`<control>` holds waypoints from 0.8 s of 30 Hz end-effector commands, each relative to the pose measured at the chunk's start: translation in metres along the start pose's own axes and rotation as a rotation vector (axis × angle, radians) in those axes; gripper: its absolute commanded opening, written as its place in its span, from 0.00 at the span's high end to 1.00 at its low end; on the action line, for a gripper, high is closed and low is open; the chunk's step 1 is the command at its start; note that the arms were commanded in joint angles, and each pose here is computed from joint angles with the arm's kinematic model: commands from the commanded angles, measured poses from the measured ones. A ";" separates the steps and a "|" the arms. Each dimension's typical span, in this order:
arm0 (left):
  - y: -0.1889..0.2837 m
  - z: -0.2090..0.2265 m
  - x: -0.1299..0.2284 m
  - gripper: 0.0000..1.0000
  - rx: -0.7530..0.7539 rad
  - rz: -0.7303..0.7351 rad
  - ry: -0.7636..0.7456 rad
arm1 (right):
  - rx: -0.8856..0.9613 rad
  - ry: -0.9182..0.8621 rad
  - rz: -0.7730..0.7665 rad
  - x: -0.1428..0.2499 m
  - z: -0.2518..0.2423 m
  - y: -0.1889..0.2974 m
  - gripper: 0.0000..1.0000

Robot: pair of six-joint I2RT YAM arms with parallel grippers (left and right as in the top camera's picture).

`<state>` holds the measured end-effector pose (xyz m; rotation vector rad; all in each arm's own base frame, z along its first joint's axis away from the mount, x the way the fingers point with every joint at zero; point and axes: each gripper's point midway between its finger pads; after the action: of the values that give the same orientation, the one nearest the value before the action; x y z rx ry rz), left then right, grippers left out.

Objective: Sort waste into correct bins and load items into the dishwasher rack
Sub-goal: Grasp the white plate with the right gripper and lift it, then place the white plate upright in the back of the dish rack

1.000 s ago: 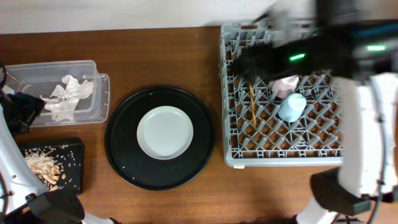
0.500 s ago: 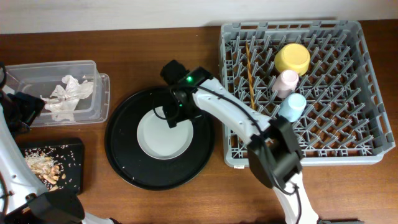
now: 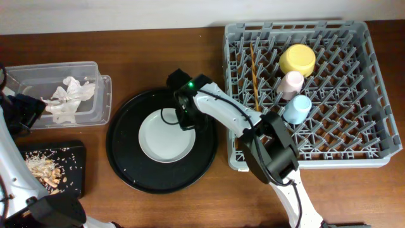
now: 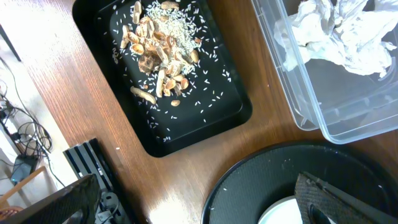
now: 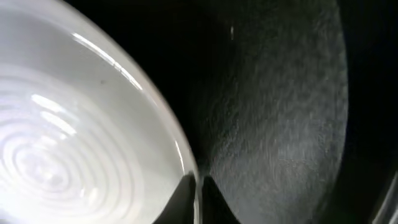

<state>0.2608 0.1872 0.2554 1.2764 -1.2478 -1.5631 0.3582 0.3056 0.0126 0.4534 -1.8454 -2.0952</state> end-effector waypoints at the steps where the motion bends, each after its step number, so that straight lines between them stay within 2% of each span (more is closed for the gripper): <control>1: 0.004 0.003 -0.003 0.01 0.005 -0.016 0.008 | 0.010 -0.041 -0.097 -0.033 -0.014 0.058 0.96; 3: 0.004 0.003 -0.003 0.01 0.005 -0.016 0.008 | 0.021 -0.087 -0.228 -0.057 -0.040 0.133 0.96; 5: 0.004 0.003 -0.003 0.00 0.005 -0.016 0.008 | 0.082 -0.181 -0.394 -0.067 -0.092 0.214 0.96; 7: 0.004 0.003 -0.003 0.01 0.005 -0.016 0.008 | 0.216 -0.309 -0.495 -0.053 -0.160 0.267 0.96; 8: 0.004 0.003 -0.003 0.01 0.005 -0.016 0.008 | 0.267 -0.374 -0.510 -0.044 -0.189 0.279 0.96; 11: 0.004 0.003 -0.003 0.01 0.005 -0.016 0.008 | 0.458 -0.579 -0.496 -0.018 -0.260 0.289 0.96; 13: 0.004 0.003 -0.003 0.01 0.005 -0.016 0.008 | 0.540 -0.627 -0.505 -0.016 -0.279 0.291 0.96; 16: 0.004 0.003 -0.003 0.01 0.005 -0.016 0.008 | 0.658 -0.693 -0.511 -0.018 -0.289 0.285 0.96; 24: 0.004 0.003 -0.003 0.01 0.005 -0.016 0.008 | 0.757 -0.618 -0.457 -0.044 -0.276 0.230 0.96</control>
<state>0.2608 0.1872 0.2554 1.2764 -1.2478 -1.5631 0.5227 0.0483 0.2086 0.4268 -3.1067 -1.9137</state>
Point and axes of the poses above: each gripper's point midway between its finger pads, its own y axis back along the fingers, its own z axis along the line the jaws close on, x = y × z, and after that the axes turned 9 degrees about y, right-handed
